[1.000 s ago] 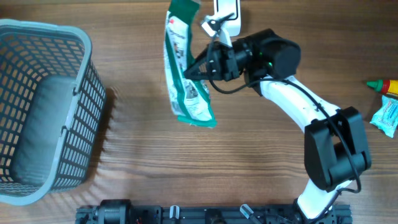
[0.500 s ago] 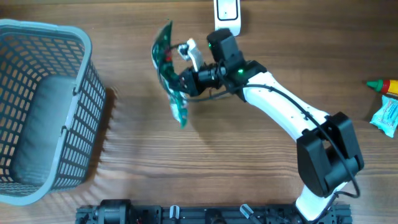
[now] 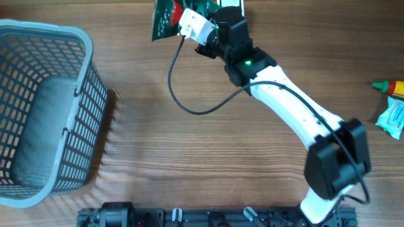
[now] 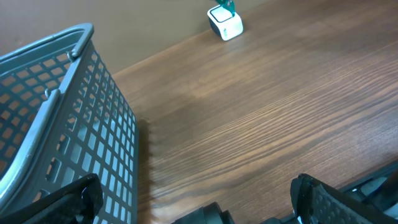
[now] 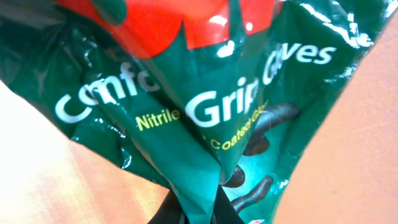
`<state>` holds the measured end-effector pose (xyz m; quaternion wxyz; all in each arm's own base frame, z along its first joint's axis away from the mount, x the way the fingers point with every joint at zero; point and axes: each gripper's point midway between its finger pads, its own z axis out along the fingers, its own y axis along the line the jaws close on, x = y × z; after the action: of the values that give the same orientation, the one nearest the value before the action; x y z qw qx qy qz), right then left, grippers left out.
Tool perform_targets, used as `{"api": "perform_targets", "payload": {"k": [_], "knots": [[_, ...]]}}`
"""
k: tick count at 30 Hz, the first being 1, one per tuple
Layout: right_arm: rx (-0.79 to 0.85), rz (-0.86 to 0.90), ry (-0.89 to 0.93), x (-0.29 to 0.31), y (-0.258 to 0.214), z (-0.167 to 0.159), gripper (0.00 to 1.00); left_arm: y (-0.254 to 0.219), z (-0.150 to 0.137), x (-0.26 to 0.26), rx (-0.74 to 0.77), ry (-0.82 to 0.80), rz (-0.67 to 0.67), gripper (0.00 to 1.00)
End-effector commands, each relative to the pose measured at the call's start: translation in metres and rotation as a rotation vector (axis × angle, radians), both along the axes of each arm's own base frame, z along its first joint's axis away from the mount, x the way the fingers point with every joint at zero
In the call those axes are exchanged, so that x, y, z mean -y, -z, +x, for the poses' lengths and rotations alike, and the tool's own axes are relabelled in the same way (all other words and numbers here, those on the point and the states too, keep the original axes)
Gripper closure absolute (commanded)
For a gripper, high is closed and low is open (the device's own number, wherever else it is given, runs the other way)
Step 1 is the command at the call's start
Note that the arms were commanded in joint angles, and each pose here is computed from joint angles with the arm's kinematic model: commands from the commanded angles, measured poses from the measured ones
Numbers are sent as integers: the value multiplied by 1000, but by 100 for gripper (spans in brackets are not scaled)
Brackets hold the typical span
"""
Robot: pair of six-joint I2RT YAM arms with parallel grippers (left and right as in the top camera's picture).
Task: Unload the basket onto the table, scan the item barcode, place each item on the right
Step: 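Lift gloves packet up to the scanner window with right gripper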
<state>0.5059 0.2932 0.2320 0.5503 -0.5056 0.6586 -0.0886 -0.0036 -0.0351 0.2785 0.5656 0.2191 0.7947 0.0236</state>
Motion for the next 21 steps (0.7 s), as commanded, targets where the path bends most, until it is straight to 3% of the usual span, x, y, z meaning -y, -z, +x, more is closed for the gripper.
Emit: {"api": "perform_targets", "payload": {"k": [1, 9, 16, 21], "knots": [[107, -181, 98, 31, 34, 47, 96, 0, 0, 0, 6, 3, 6, 0], [107, -50, 45, 42, 48, 106, 96, 0, 0, 0, 6, 3, 6, 0], [-73, 35, -72, 17, 71, 81, 96, 0, 0, 0, 6, 3, 6, 0], [-58, 26, 35, 42, 32, 78, 96, 0, 0, 0, 6, 3, 6, 0]]}}
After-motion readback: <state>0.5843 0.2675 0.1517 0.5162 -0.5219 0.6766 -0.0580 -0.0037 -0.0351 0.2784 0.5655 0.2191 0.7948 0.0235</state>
